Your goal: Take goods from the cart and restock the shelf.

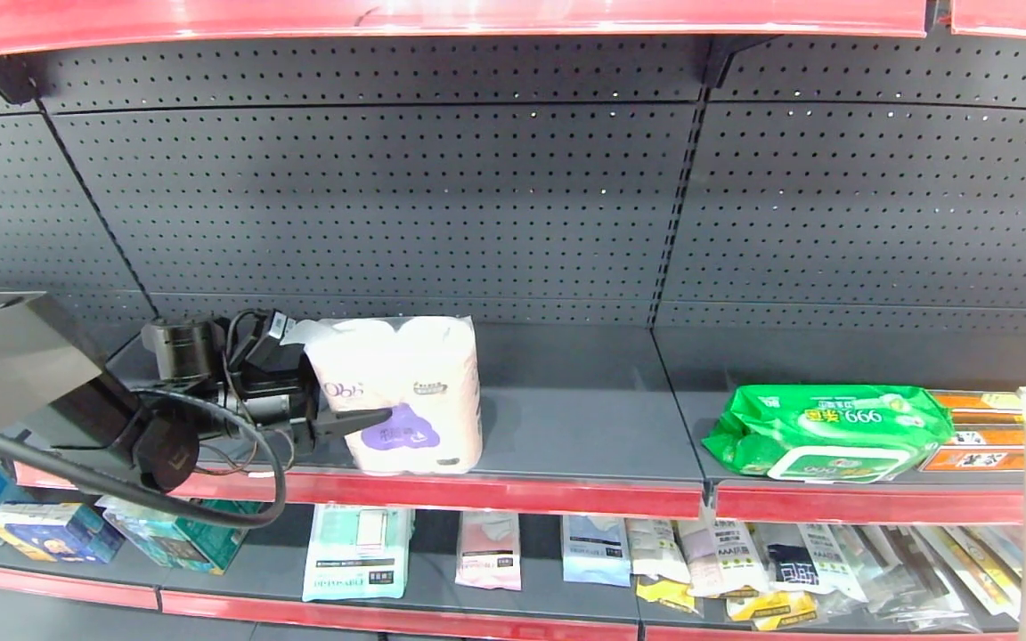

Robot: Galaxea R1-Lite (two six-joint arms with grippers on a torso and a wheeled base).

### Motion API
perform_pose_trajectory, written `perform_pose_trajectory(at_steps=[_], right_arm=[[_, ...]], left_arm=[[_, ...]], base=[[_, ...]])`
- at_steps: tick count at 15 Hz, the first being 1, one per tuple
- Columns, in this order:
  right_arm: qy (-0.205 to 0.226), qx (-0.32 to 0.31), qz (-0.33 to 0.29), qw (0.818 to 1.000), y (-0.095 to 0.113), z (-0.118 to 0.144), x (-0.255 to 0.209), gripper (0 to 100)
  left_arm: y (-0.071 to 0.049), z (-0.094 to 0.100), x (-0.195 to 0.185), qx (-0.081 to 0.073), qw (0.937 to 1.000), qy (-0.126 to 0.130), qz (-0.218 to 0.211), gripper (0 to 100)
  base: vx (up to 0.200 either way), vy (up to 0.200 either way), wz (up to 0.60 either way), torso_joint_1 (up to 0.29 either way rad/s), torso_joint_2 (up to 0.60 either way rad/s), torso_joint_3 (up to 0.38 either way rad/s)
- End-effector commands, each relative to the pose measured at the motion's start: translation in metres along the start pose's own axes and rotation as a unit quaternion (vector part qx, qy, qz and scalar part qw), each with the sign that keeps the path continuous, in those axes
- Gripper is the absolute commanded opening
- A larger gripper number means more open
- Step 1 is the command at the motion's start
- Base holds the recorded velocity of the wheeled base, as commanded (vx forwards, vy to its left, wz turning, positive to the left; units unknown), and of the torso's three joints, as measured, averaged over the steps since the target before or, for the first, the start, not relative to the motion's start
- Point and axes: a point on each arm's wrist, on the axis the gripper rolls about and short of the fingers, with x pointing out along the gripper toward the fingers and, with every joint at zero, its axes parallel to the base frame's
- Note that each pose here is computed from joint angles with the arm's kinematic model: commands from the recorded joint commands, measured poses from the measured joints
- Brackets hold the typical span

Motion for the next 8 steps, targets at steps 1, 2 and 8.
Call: perform_pose_trajectory(at_steps=[1, 2, 8], right_arm=[[-0.001, -0.002, 0.000, 1.000, 0.000, 0.000, 0.000, 0], [0.000, -0.002, 0.000, 1.000, 0.000, 0.000, 0.000, 0], [-0.001, -0.002, 0.000, 1.000, 0.000, 0.000, 0.000, 0]], left_arm=[[0.001, -0.002, 0.001, 0.000, 1.0000, 0.000, 0.001, 100], [0.001, -0.001, 0.001, -0.011, 0.9999, -0.002, 0.002, 100], [-0.002, 0.014, -0.003, 0.013, 0.9998, -0.014, 0.008, 100]], base=[[0.000, 0.000, 0.00, 0.000, 0.00, 0.000], [0.000, 0.000, 0.00, 0.000, 0.00, 0.000], [0.000, 0.000, 0.00, 0.000, 0.00, 0.000]])
